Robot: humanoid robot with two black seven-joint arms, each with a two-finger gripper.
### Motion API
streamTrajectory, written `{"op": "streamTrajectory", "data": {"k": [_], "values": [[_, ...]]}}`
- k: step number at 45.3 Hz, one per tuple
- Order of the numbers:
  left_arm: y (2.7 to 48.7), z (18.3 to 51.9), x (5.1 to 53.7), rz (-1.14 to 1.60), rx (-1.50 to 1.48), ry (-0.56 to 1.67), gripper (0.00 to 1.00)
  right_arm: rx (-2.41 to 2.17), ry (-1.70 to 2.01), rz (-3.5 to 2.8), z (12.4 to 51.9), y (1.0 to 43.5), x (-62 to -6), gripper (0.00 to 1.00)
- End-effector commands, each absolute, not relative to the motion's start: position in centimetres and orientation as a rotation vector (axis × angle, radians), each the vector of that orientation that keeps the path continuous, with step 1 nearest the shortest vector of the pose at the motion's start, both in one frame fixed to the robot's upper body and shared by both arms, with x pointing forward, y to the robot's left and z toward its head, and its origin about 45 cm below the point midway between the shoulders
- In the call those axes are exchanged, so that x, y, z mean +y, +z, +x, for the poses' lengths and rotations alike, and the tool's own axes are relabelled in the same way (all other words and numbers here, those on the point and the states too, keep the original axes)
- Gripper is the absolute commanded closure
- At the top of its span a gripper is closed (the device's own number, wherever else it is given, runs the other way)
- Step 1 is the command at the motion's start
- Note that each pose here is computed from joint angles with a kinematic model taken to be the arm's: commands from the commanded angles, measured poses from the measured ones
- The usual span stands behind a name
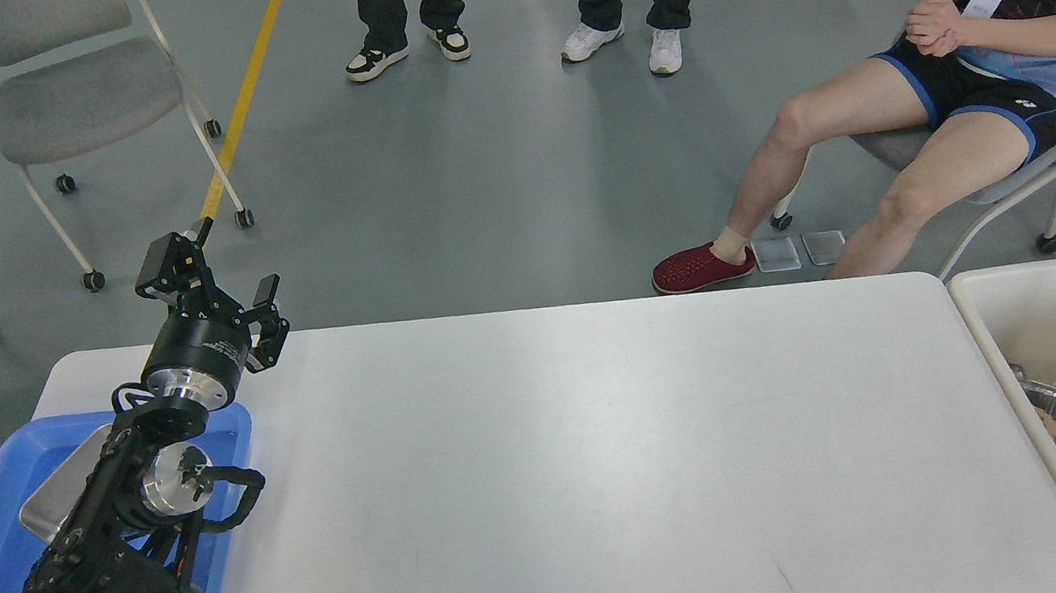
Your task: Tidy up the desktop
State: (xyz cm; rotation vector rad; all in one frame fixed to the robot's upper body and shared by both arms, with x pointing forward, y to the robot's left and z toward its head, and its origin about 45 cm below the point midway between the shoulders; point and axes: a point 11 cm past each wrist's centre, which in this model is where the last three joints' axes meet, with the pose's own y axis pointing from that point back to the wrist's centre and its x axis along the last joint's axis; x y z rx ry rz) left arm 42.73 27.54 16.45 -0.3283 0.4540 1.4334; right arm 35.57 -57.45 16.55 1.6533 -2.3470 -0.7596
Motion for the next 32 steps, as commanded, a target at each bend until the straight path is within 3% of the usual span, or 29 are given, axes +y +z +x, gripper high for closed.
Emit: {"op": "streamTrajectory", "data": {"k": [1, 13, 32], "values": [[16.2, 42.5, 27.8, -0.328, 0.457, 1.440, 0.04, -2.393, -0.813, 1.813, 39.0, 16.9, -53.4, 0.00], [16.2, 42.5, 27.8, -0.332, 0.461, 1.444, 0.04, -2.662, -0.425, 2.217, 42.8, 21.2, -48.0, 0.00], [16.1, 42.4, 27.8, -0.332, 0.461, 1.445, 0.04, -2.566, -0.583, 2.386, 44.2, 19.4, -41.2, 0.00]]}}
